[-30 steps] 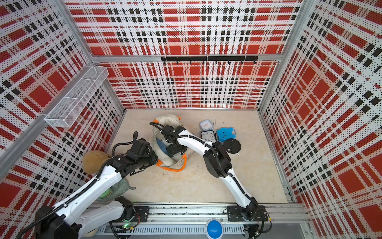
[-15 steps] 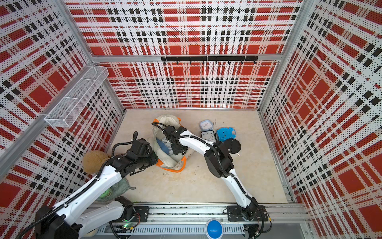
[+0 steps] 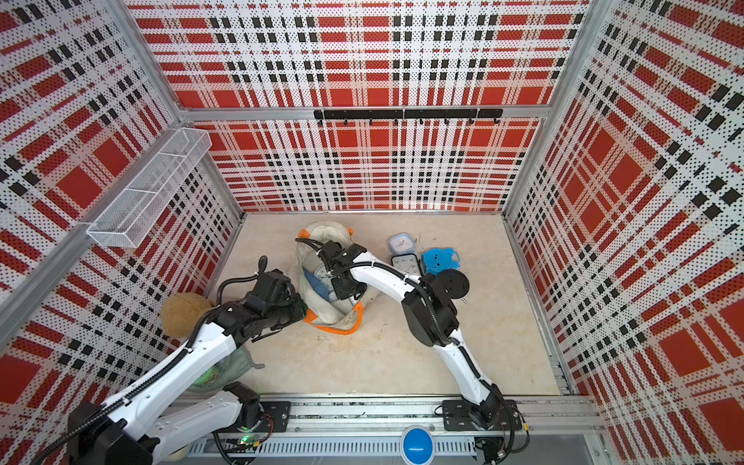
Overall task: Take the alarm clock out of the canvas bag
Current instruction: Pick up the alarm from the canvas bag, then place the alarm at the center of the board.
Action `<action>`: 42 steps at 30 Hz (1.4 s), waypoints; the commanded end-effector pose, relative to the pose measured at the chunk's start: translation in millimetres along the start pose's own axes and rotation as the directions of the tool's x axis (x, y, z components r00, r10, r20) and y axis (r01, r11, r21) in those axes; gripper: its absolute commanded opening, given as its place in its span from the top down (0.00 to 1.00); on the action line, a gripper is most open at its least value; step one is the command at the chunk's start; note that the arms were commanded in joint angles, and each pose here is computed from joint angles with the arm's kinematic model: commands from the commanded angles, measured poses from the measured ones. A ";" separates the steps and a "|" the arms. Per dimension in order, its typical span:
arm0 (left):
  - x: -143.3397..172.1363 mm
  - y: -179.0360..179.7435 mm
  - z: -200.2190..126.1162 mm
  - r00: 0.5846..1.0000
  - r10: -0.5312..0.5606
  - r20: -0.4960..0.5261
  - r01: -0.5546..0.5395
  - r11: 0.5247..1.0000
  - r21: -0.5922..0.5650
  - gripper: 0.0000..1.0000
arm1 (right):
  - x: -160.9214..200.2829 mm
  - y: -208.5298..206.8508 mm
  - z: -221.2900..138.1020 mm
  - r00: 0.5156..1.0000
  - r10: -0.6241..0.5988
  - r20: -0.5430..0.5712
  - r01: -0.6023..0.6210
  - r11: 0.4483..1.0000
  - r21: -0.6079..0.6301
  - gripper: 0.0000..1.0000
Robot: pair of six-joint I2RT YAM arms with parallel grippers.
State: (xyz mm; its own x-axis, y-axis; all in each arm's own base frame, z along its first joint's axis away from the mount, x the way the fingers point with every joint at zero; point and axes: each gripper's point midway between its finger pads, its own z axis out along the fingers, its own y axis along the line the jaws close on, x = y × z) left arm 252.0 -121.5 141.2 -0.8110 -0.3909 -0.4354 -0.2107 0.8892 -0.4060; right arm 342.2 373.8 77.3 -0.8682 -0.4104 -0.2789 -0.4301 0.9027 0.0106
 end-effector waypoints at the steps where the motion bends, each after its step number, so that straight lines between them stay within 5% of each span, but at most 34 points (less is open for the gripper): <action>1: -1.3 6.4 -6.4 1.000 0.009 0.008 -0.009 1.000 -0.028 0.81 | -12.4 7.0 -30.5 0.997 -0.006 0.071 0.009 0.999 -0.043 0.67; 11: -11.4 3.4 -16.8 0.998 0.041 0.043 -0.039 0.999 -0.033 0.81 | -33.3 26.3 -95.1 0.985 -0.017 0.174 0.048 0.983 -0.178 0.69; 22: -34.7 -6.3 -47.8 0.985 0.123 0.123 -0.119 0.992 -0.036 0.70 | -48.0 39.4 -200.3 0.952 0.102 0.289 0.064 0.855 -0.514 0.69; 29: -58.3 -33.2 -87.0 0.947 0.229 0.226 -0.242 0.970 0.030 0.44 | -65.1 -0.4 -243.3 0.916 0.281 0.287 -0.017 0.741 -0.671 0.68; 35: -75.4 -51.1 -119.1 0.903 0.294 0.313 -0.328 0.943 0.060 0.27 | -91.0 -69.3 -241.0 0.809 0.543 0.227 -0.196 0.613 -0.766 0.68; 42: -89.2 -69.1 -139.1 0.876 0.300 0.378 -0.360 0.928 0.100 0.24 | -117.9 -148.6 -182.3 0.632 0.750 0.195 -0.421 0.543 -0.726 0.69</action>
State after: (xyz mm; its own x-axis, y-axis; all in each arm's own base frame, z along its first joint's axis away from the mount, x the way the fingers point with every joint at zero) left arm 261.1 -113.0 303.2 -0.6055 -0.1864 -0.7737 0.1141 0.9418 -0.3161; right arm 436.3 262.8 265.3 -0.8807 0.3461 -0.3233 -0.0377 0.6292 0.7764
